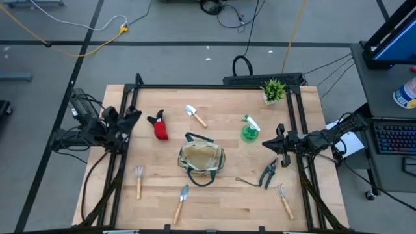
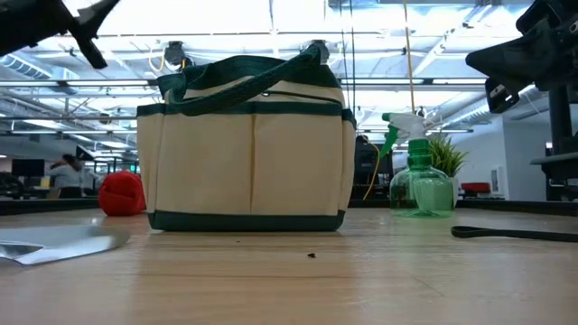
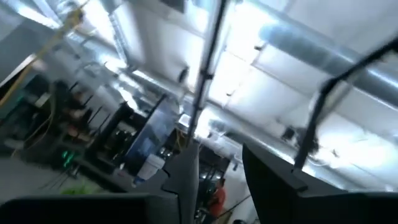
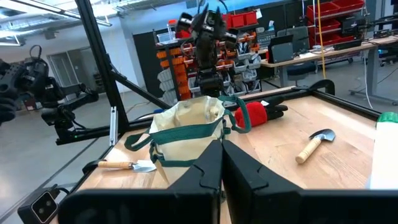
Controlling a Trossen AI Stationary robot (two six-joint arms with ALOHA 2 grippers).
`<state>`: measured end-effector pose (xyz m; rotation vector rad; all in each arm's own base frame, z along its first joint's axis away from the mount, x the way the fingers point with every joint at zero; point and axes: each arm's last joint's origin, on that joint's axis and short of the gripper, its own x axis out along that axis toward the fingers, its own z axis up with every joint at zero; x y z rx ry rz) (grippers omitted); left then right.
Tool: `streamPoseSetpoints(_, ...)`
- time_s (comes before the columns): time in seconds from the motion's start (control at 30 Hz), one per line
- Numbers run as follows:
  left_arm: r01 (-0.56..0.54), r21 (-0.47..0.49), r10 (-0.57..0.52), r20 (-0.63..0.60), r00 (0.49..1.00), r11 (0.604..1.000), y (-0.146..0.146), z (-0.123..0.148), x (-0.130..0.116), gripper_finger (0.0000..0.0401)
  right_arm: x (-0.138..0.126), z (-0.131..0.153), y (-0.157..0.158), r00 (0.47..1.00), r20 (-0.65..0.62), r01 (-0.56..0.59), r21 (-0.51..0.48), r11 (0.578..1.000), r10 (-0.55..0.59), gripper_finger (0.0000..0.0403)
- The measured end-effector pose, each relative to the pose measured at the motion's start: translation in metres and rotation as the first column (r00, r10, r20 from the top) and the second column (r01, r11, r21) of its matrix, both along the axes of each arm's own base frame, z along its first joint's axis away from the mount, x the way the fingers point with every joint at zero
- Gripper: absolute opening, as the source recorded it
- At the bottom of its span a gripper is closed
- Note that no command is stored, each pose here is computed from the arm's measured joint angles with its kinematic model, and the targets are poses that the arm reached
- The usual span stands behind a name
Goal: Pick & Place Garden tools in Gardening bag
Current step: Put the gloves into the gardening bag
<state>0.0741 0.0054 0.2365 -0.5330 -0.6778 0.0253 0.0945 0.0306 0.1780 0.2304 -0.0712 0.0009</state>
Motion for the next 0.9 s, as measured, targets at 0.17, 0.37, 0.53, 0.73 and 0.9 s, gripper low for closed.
streamPoseSetpoints(0.17,-0.043,-0.115,0.021,-0.187,0.982,0.992,0.002,0.003,0.009,0.0129,0.0,0.0,0.0,1.0,0.0,0.0,0.0,1.0,0.0,0.0)
streamPoseSetpoints(0.37,-0.145,-0.264,0.001,-0.477,0.879,0.954,0.005,0.031,0.023,0.0129,0.0,0.0,0.0,1.0,0.0,0.0,0.0,1.0,0.0,0.0)
streamPoseSetpoints(0.53,-0.31,-0.375,-0.054,-0.708,0.704,0.874,0.006,0.051,0.041,0.0129,0.0,0.0,0.0,1.0,0.0,0.0,0.0,1.0,0.0,0.0)
streamPoseSetpoints(0.73,-0.536,-0.398,-0.112,-0.866,0.488,0.745,0.011,0.06,0.068,0.0129,0.0,0.0,0.0,1.0,0.0,0.0,0.0,1.0,0.0,0.0)
streamPoseSetpoints(0.9,-0.704,-0.333,-0.12,-0.934,0.336,0.627,0.02,0.051,0.079,0.0129,0.0,0.0,0.0,1.0,-0.002,0.0,-0.001,1.0,0.0,0.0)
